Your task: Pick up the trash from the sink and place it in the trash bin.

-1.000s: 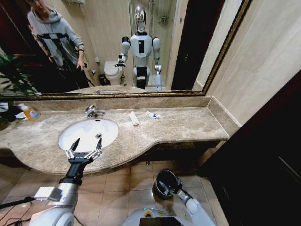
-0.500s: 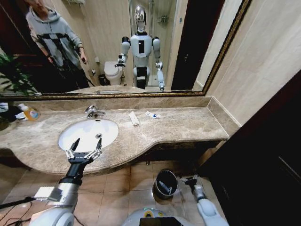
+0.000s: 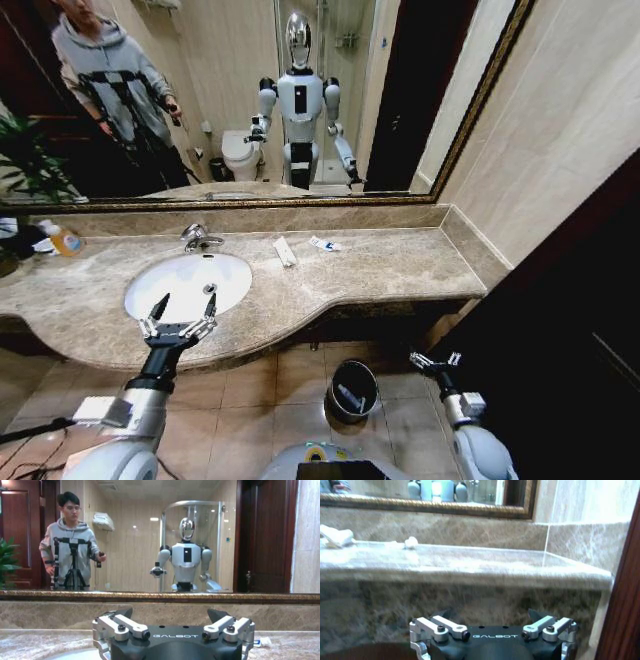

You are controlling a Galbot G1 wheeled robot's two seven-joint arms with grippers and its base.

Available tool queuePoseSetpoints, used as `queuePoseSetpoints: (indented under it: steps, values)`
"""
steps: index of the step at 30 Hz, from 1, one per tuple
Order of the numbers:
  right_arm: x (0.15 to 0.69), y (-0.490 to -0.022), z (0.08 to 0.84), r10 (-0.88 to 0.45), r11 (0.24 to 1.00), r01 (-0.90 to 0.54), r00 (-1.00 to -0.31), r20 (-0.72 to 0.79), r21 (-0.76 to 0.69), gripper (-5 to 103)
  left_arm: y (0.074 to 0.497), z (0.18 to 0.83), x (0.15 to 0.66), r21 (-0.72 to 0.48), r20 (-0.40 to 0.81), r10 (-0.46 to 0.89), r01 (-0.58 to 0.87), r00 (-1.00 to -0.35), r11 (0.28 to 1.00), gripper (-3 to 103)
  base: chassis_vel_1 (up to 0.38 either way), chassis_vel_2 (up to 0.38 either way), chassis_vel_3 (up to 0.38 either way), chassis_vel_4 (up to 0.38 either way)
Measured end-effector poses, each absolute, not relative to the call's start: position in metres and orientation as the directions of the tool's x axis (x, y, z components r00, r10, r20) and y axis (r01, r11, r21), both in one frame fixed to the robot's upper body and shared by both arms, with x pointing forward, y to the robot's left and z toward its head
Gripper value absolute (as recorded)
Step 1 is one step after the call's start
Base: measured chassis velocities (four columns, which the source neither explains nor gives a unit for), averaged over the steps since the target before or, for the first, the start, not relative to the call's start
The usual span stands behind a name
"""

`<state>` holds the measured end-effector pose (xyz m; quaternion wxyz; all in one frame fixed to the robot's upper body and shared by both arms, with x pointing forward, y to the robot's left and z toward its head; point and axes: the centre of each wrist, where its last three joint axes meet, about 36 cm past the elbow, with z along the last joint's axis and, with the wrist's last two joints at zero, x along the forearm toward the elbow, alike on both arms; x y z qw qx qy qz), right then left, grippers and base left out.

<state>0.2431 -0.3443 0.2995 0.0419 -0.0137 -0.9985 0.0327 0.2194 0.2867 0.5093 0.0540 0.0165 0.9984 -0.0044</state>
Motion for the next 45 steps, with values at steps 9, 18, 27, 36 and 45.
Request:
queuePoseSetpoints:
  steps: [9, 18, 27, 36, 45]
  values:
    - [0.247, -0.315, 0.371, -0.035, 0.999, -0.036, -0.999, -0.015, 0.025, 100, 0.287, 0.509, 0.219, -0.007, -0.108, 0.032, 0.033, -0.994, 0.999, 100, 0.0, 0.0, 0.0, 0.0]
    - [0.338, -0.303, 0.385, -0.164, 0.986, -0.163, -0.985, -0.044, -0.037, 100, 0.287, 0.509, 0.219, -0.007, -0.108, 0.032, 0.033, -0.994, 0.999, 100, 0.0, 0.0, 0.0, 0.0]
    - [0.436, -0.285, 0.379, -0.246, 0.968, -0.245, -0.969, -0.017, -0.046, 100, 0.287, 0.509, 0.219, -0.007, -0.108, 0.032, 0.033, -0.994, 0.999, 100, 0.0, 0.0, 0.0, 0.0]
    - [0.521, -0.238, 0.365, -0.309, 0.951, -0.309, -0.951, 0.007, 0.001, 100, 0.287, 0.509, 0.219, -0.007, -0.108, 0.032, 0.033, -0.994, 0.999, 100, 0.0, 0.0, 0.0, 0.0]
    - [0.565, -0.23, 0.371, -0.3, 0.954, -0.3, -0.954, -0.004, 0.002, 100, 0.287, 0.509, 0.219, -0.007, -0.108, 0.032, 0.033, -0.994, 0.999, 100, 0.0, 0.0, 0.0, 0.0]
